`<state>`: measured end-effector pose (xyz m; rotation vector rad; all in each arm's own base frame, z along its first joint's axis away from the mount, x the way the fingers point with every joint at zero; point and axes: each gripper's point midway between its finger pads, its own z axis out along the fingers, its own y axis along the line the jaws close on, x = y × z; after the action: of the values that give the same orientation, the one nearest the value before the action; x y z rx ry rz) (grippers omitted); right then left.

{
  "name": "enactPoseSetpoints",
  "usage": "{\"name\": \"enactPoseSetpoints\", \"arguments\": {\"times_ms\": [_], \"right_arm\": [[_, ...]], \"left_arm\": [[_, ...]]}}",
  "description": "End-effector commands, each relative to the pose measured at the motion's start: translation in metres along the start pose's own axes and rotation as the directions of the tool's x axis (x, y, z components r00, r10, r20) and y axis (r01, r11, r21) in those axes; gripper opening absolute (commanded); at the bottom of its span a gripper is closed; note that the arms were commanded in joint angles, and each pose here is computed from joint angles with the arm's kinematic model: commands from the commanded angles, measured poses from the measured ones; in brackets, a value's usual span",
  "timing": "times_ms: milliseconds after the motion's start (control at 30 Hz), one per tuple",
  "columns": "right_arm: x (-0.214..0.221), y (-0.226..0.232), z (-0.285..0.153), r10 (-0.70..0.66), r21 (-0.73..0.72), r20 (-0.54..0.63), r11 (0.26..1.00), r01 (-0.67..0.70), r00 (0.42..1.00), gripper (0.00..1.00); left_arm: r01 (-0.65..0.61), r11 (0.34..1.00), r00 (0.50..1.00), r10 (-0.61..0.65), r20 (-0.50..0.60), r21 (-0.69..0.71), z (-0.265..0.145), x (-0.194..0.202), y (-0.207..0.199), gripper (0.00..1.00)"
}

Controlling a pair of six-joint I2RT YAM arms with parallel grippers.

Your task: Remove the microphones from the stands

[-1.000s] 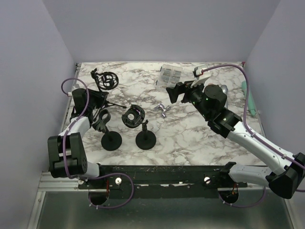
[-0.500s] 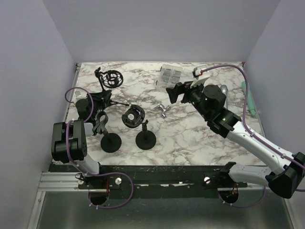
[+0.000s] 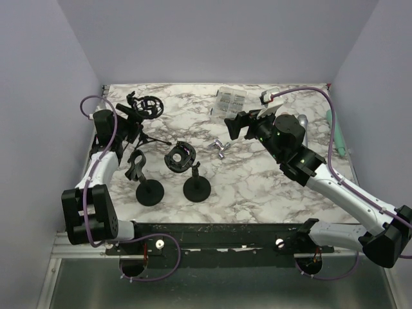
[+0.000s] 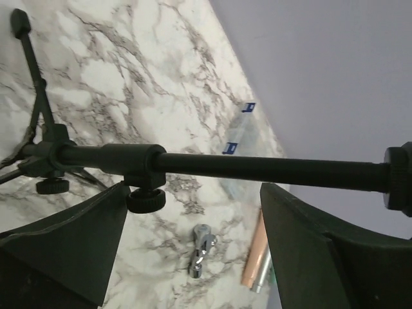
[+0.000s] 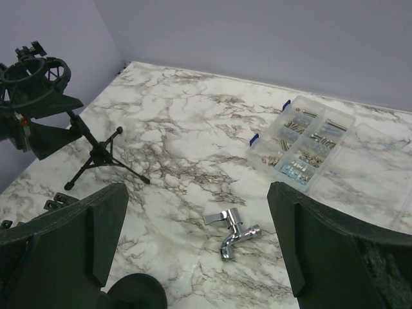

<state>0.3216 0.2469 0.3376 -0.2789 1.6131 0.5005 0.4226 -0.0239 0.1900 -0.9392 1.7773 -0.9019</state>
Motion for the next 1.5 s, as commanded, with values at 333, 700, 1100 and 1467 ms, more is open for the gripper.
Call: {"name": "enactPoseSetpoints", "arguments": {"times_ms": [333,700,1100,1467], "right_arm": [[-0.004,-0.001,-0.001,-0.003,0.012,0.018,1.000,0.003,1.000,1.00],[-0.002,0.000,0.000,0.000,0.008,0.015,1.000,0.000,1.000,1.00],[-0.002,-0.001,0.001,-0.004,0.016,0.014,1.000,0.004,1.000,1.00],[-0.003,-0.002,0.000,-0.003,0.017,0.016,1.000,0.003,1.000,1.00]], "left_arm": [[-0.167,0.946,0.977,0.120,-0.178,-0.278,-0.027,0.015,0.040,0.83],[-0.180,0.955,0.979,0.150,-0.140,-0.235,-0.034,0.014,0.040,0.69],[-0.104,0.979,0.988,0.081,-0.132,-0.175,0.001,0.001,0.022,0.50],[0.031,0.992,0.996,-0.041,-0.085,-0.119,0.000,0.008,0.034,0.50]]}}
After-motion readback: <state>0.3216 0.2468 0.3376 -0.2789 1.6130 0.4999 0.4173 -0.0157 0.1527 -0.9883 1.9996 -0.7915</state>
